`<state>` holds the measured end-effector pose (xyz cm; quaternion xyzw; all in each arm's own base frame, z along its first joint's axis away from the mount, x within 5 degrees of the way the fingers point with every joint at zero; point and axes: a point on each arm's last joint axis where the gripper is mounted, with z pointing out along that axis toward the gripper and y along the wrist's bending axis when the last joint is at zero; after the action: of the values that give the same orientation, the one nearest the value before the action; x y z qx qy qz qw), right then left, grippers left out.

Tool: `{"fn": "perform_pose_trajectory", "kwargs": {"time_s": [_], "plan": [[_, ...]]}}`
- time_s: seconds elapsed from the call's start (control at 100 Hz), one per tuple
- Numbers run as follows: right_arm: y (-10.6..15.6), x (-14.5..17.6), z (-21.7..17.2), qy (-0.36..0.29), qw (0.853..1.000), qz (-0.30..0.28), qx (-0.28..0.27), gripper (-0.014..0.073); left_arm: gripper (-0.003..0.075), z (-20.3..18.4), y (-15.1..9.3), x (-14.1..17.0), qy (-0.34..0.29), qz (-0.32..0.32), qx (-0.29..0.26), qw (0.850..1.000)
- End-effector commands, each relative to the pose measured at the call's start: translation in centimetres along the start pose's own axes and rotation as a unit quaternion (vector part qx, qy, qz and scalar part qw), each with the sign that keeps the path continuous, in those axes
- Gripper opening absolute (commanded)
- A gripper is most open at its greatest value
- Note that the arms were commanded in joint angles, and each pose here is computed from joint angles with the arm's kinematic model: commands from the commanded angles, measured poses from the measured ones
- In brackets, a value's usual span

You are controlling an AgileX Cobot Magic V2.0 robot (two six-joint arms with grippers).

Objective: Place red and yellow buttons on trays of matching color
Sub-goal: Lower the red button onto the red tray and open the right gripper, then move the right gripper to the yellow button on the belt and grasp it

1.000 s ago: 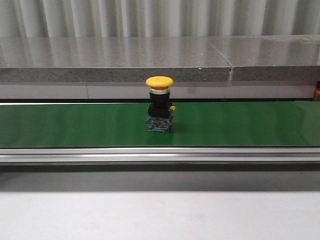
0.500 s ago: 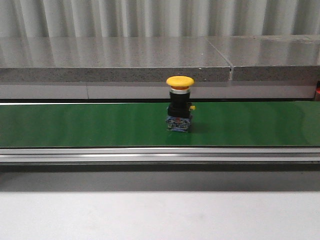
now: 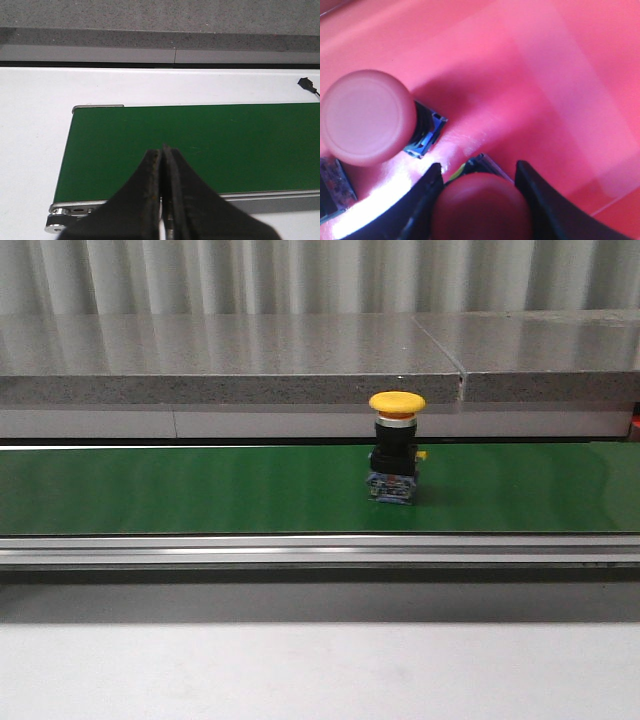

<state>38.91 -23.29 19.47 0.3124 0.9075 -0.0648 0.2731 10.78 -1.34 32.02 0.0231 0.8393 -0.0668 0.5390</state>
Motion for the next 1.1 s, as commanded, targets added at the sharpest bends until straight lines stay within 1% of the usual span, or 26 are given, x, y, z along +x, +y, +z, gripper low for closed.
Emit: {"fn": "perform_pose_trajectory", "kwargs": {"time_s": [0.0,0.12,0.17,0.24,0.29,0.47,0.62,0.75,0.93,1.03,1.09], "plan": [[-0.2,-2.5,-3.3,-0.073,0.997,0.003,-0.007,0.0232,-0.0020,-0.5,-0.2,-1.4,-0.049,-0.004,0.004,0.999],[-0.2,-2.5,-3.3,-0.074,0.997,0.003,-0.007,0.0419,-0.0020,-0.5,-0.2,-1.4,-0.049,-0.004,0.004,0.999],[-0.1,-2.6,-3.4,-0.076,0.997,0.003,-0.007,0.0484,-0.0020,-0.5,-0.2,-1.4,-0.049,-0.004,0.004,0.999],[-0.2,-2.7,-3.6,-0.079,0.997,0.003,-0.007,0.0552,-0.0020,-0.5,-0.2,-1.4,-0.049,-0.004,0.004,0.999],[-0.2,-2.8,-4.0,-0.082,0.997,0.003,-0.007,0.0578,-0.0020,-0.5,-0.2,-1.4,-0.049,-0.004,0.004,0.999],[-0.2,-3.3,-6.7,-0.096,0.995,0.003,-0.008,0.0585,-0.0020,-0.5,-0.2,-1.4,-0.049,-0.004,0.004,0.999],[-0.1,-4.0,-10.9,-0.131,0.991,0.004,-0.012,0.0585,-0.0020,-0.5,-0.2,-1.4,-0.049,-0.004,0.004,0.999],[0.1,-4.0,-14.9,-0.149,0.989,0.003,-0.016,0.0583,-0.0020,-0.5,-0.2,-1.4,-0.049,-0.004,0.004,0.999],[1.2,-3.3,-19.8,-0.167,0.985,-0.009,-0.029,0.0583,-0.0020,-0.5,-0.2,-1.4,-0.049,-0.004,0.004,0.999],[2.3,-2.4,-21.7,-0.154,0.987,-0.021,-0.038,0.0583,-0.0020,-0.5,-0.2,-1.4,-0.049,-0.004,0.004,0.999],[3.1,-1.8,-22.8,-0.146,0.987,-0.038,-0.045,0.0583,-0.0020,-0.5,-0.2,-1.4,-0.049,-0.004,0.004,0.999]]}}
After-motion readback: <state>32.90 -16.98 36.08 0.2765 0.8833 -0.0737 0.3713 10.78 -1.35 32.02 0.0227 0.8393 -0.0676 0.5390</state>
